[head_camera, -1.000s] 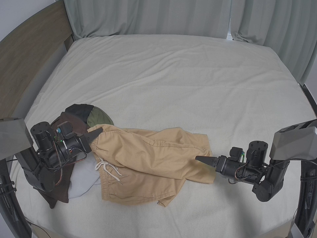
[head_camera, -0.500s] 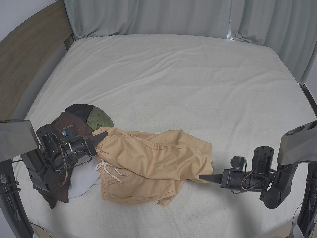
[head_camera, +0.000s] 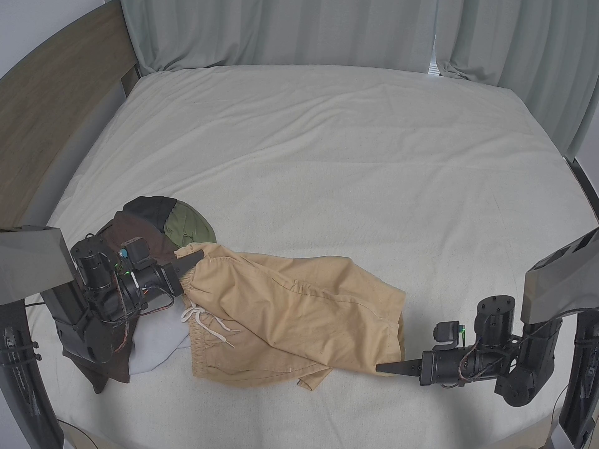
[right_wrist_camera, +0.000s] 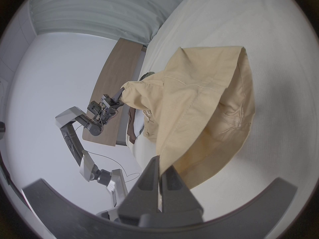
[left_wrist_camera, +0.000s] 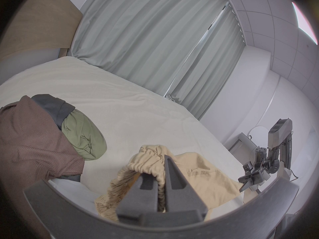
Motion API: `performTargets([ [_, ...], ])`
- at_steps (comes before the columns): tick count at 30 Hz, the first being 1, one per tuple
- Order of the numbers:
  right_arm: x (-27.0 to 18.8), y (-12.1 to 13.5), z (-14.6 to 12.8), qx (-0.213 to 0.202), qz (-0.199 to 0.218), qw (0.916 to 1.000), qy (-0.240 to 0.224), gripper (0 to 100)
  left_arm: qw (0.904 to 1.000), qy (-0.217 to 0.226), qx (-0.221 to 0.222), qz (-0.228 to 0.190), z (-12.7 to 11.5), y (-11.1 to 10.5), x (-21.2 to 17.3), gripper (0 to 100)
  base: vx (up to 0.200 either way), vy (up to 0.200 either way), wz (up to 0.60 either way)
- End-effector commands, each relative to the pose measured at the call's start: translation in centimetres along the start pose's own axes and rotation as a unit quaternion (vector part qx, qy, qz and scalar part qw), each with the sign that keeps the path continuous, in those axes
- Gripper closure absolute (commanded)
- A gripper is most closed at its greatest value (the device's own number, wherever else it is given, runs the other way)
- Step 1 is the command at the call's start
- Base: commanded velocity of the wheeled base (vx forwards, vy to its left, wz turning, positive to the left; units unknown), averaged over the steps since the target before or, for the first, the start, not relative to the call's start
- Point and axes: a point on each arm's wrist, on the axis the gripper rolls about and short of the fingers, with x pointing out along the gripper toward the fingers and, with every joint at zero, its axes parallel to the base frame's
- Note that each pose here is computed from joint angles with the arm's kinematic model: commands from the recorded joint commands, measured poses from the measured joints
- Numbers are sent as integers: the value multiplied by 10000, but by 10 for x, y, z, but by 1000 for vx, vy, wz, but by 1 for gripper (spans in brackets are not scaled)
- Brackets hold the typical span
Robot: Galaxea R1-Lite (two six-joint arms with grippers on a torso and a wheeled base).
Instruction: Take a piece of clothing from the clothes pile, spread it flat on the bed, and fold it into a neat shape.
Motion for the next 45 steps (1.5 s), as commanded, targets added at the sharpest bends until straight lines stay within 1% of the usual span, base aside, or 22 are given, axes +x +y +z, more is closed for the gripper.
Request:
performTargets([
  [1,1,-6,-3,-45,-68,9999,67,100,10000,5,3,-2,0,0,0,100,0,0,0],
  [2,3,-8,-3,-119,-87,9999,72,0,10000,8,3,-9,-1,-1,0,100,0,0,0],
  [4,6,-13,-1,-177,-113,9998,22,0,10000,17,0,-15,-1,-1,0,100,0,0,0],
  [6,7,-15,3,-217,-242,9994,-126,0,10000,14,-1,-7,-1,-1,0,100,0,0,0],
  [7,10,-17,7,-248,-425,9983,-319,0,10000,20,-5,-5,-1,0,0,100,0,0,0],
  [8,13,-18,10,-279,-523,9973,-424,0,10000,14,-1,-7,-1,0,0,100,0,0,0],
  [10,17,-21,14,-279,-610,9962,-554,0,10000,10,4,-17,-1,-1,0,100,0,0,0],
  [16,23,-27,20,-310,-626,9954,-662,0,10000,-2,12,-20,0,-1,0,100,0,0,0],
  [19,25,-30,24,-227,-629,9951,-729,0,10000,-2,12,-20,0,-2,0,100,0,0,0],
  [23,26,-35,24,-76,-826,9929,-848,0,10000,-10,16,-15,1,-1,0,100,0,0,0],
  [27,31,-42,25,-61,-947,9912,-928,0,10000,4,8,-19,0,-1,0,100,0,0,0],
  [33,39,-46,34,-53,-917,9894,-1120,0,10000,-10,16,-15,1,-1,0,100,0,0,0],
  [38,46,-44,49,-10,-926,9843,-1501,0,10000,-8,16,-23,1,-1,0,100,0,0,0],
  [42,47,-38,51,139,-829,9844,-1546,0,10000,-8,16,-23,1,-1,0,100,0,0,0],
  [45,42,-29,55,132,-730,9839,-1625,0,10000,-17,20,-17,1,-1,0,100,0,0,0],
])
